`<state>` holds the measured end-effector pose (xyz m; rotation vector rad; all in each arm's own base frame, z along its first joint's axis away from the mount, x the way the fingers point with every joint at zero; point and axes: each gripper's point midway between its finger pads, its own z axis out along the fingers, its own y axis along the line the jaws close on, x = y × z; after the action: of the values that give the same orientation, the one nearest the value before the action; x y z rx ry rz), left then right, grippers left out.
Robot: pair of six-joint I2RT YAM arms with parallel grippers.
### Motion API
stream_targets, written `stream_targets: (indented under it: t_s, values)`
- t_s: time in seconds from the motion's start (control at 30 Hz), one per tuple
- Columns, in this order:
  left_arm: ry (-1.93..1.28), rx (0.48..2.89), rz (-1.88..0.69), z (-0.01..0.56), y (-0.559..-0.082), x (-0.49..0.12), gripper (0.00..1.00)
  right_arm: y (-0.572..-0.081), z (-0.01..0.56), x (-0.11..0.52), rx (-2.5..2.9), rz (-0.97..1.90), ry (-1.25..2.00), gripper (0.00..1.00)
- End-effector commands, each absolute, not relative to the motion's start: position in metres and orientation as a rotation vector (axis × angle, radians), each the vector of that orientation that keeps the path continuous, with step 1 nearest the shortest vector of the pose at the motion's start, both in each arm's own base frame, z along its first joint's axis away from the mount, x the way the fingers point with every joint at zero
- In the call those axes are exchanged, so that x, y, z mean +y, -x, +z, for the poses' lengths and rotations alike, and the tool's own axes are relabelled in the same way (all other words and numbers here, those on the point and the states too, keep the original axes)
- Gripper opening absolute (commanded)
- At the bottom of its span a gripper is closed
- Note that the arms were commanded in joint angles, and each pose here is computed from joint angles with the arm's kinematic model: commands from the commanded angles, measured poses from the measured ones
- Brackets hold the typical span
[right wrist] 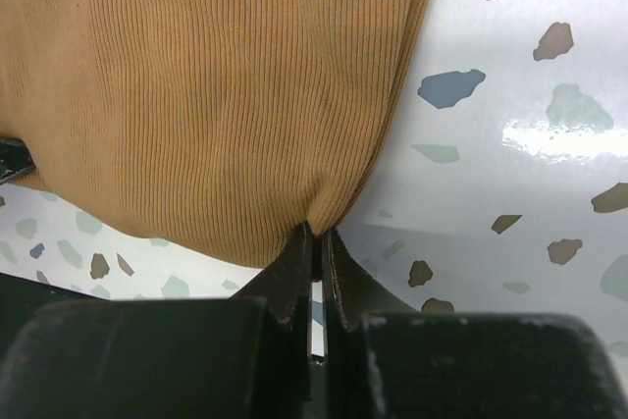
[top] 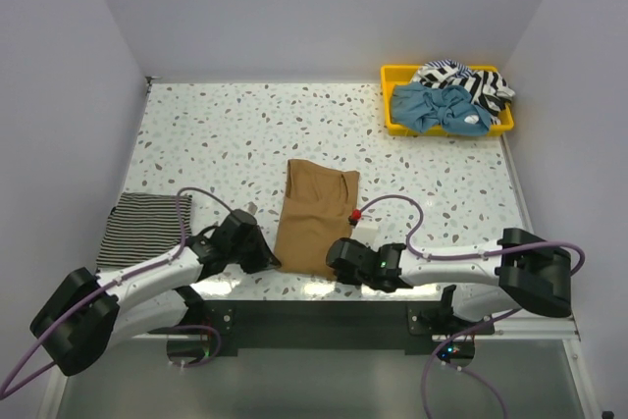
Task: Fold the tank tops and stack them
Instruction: Fold the tank top
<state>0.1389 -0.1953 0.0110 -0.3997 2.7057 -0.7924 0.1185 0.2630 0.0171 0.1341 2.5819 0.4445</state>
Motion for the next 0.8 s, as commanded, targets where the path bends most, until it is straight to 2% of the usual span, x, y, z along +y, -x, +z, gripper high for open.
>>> stream_targets:
  t_s: [0.0, 0.37, 0.53, 0.67, 0.77]
  values:
    - [0.364, 2.835, -0.578, -0.017, -0.109, -0.163, 0.0, -0.111, 0.014, 0.245, 2.602, 0.346, -0.076, 0.0]
    - [0.279, 2.778, -0.621, 0.042, -0.088, -0.159, 0.0, -0.07, 0.069, 0.251, 2.551, 0.334, 0.124, 0.0]
    - [0.262, 2.614, -0.702, 0.117, -0.117, -0.175, 0.0, -0.082, 0.12, 0.261, 2.466, 0.371, 0.134, 0.0]
    - [0.253, 2.471, -0.777, 0.175, -0.15, -0.199, 0.0, -0.111, 0.156, 0.259, 2.397, 0.341, 0.109, 0.0]
    - [0.25, 2.413, -0.754, 0.189, -0.179, -0.21, 0.0, -0.14, 0.171, 0.252, 2.38, 0.335, 0.073, 0.0]
